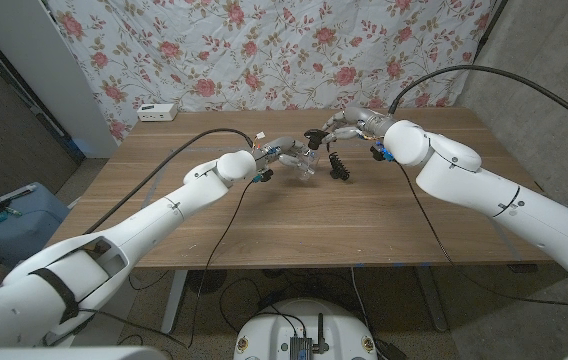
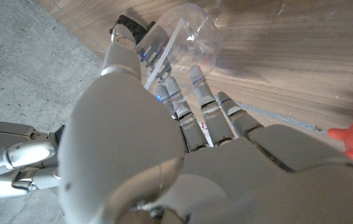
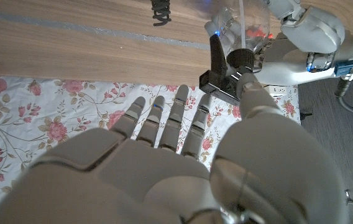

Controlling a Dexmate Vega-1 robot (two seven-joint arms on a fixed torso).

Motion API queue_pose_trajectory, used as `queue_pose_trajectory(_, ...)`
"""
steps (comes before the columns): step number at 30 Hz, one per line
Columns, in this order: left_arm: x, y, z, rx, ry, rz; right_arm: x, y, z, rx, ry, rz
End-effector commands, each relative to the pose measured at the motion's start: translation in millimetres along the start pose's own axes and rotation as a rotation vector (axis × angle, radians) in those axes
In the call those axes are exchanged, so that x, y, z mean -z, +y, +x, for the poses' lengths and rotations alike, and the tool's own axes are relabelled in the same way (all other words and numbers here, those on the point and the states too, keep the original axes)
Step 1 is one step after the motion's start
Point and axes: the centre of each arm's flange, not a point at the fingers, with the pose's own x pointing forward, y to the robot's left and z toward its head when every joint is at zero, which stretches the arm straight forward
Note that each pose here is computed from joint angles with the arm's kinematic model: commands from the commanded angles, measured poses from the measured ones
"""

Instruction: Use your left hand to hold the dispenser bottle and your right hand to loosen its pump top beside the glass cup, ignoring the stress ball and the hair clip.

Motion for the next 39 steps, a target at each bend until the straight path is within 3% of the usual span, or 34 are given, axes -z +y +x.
queue_pose_trajectory(1, -2.0, -1.2, 4.0, 0.021, -0.011, 0.001, -3.9, -0.4, 2.0, 0.002, -0.018, 0.008)
queue_pose_trajectory(9, -0.9, -1.0, 7.0, 0.029, -0.011, 0.0, -4.2, -3.1, 6.2, -0.006, -0.03, 0.01)
queue_pose_trajectory(24, -0.1, 1.1, 10.2, 0.029, -0.006, -0.002, 2.9, -1.8, 15.1, -0.048, -0.005, 0.003)
queue_pose_trajectory(39, -0.7, -0.2, 12.7, 0.033, -0.004, -0.004, 8.6, -1.1, 16.5, -0.057, -0.004, 0.016)
